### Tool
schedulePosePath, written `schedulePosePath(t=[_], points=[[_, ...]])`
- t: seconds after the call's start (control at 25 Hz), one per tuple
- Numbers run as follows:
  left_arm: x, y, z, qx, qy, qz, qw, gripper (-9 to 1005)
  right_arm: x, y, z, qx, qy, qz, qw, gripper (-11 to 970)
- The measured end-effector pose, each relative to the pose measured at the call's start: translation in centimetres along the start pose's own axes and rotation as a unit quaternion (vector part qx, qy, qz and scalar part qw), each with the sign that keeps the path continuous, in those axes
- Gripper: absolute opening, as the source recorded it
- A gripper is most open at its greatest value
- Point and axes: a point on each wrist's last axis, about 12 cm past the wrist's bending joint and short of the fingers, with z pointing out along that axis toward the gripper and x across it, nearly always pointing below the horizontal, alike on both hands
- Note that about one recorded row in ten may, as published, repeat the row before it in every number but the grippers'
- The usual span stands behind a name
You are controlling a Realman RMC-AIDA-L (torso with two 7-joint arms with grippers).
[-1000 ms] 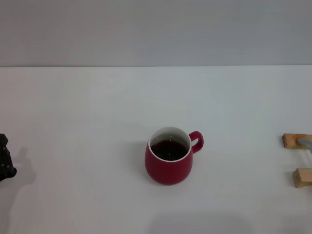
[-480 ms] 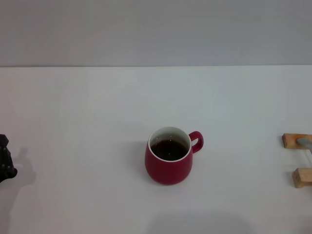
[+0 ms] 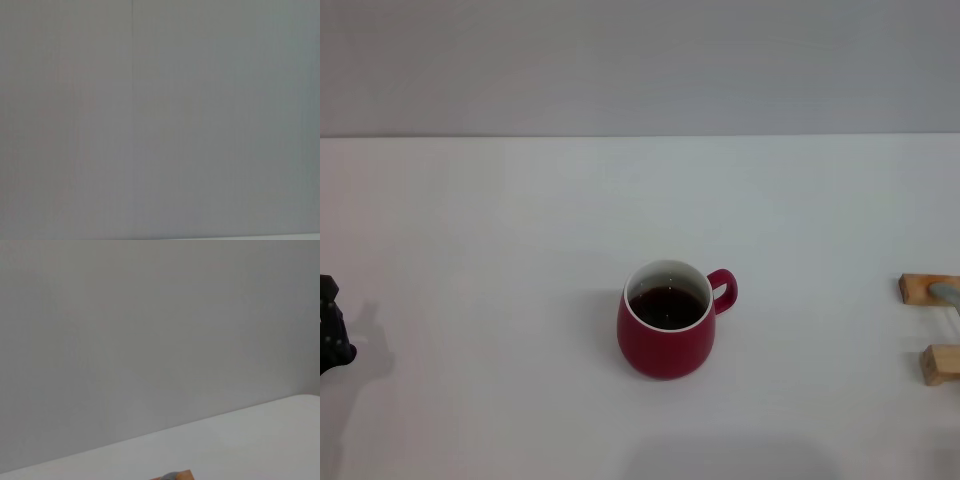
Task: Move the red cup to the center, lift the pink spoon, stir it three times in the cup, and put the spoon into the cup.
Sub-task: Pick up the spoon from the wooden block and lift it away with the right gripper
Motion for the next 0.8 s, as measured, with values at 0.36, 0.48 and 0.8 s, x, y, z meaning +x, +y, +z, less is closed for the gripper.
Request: schedulePosePath(t=[0.36, 0.48, 0.8], points=[[0.0, 0.0, 0.0, 0.0, 0.0, 0.0, 1.0, -2, 0.1, 0.0, 0.7, -0.003, 0.003, -0.003, 1.0, 528], [0.0, 0.0, 0.0, 0.0, 0.0, 0.0, 1.0, -2, 0.1, 0.0, 0.9, -0.006, 0.006, -0.002, 1.0, 527], [0.0, 0.0, 0.0, 0.0, 0.0, 0.0, 1.0, -2, 0.2, -0.3, 1.6, -0.012, 0.011, 0.005, 1.0, 527]])
